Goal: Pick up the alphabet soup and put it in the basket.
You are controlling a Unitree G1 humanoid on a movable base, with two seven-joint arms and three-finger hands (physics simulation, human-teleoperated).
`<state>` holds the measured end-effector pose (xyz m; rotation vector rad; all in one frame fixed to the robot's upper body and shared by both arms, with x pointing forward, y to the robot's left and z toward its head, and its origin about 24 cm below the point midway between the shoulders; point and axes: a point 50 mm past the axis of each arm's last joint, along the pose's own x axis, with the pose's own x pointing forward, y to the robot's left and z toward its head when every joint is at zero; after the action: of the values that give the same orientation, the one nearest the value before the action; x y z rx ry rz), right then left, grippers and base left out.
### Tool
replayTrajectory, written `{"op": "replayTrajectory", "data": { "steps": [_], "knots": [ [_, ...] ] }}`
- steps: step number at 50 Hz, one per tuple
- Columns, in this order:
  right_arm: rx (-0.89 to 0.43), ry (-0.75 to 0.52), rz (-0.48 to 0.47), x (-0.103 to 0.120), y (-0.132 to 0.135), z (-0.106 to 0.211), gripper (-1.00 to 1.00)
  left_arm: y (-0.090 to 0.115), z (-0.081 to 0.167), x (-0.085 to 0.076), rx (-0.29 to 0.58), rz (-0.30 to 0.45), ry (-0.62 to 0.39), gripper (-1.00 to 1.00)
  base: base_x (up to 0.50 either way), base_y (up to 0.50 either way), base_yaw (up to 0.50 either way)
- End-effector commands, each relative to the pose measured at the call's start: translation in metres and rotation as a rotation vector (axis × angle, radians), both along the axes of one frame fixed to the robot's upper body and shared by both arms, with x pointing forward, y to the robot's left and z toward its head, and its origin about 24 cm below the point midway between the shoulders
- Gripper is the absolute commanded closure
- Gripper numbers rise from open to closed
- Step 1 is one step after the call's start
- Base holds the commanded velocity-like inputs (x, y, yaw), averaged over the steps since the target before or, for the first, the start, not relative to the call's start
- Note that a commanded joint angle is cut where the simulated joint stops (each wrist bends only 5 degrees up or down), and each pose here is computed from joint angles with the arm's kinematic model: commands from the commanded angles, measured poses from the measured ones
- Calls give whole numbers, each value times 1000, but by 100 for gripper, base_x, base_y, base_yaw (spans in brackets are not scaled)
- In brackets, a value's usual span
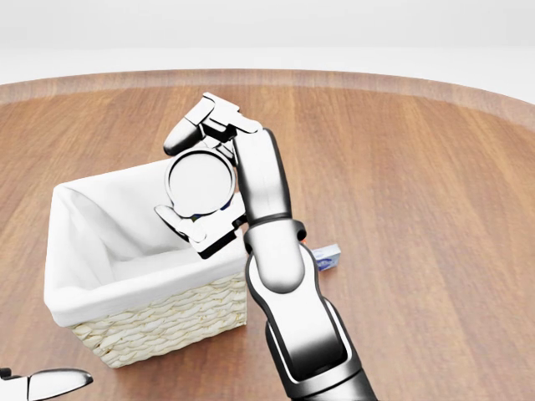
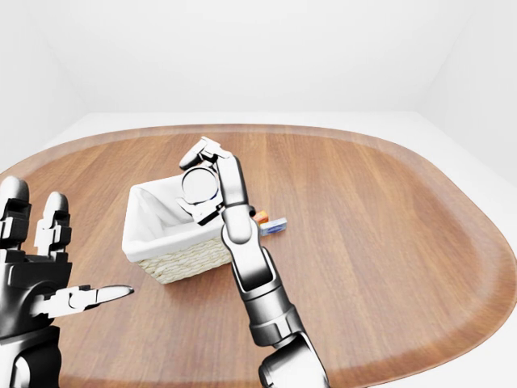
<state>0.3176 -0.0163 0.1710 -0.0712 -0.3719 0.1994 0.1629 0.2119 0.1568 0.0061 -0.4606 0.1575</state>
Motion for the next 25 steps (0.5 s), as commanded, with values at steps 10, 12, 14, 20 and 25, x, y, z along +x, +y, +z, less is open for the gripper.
{"op": "replayTrajectory", "data": {
  "steps": [10, 12, 14, 20, 25],
  "knots": [
    [-45, 40, 4, 10, 29, 0, 100, 1, 1, -1, -3, -4, -6, -100, 0, 0, 0],
    [-61, 62, 0, 15, 35, -2, 100, 1, 1, -2, -3, -6, -9, -100, 0, 0, 0],
    [-61, 63, 0, 15, 35, -2, 100, 1, 1, -2, -3, -6, -10, -100, 0, 0, 0],
    [-87, 101, -14, 21, 38, -8, 100, 2, 2, -3, -4, -4, -14, -100, 0, 0, 0],
    [-132, 159, -33, 27, 43, -21, 100, 2, 2, -3, -4, -6, -12, -100, 0, 0, 0]
  ]
}}
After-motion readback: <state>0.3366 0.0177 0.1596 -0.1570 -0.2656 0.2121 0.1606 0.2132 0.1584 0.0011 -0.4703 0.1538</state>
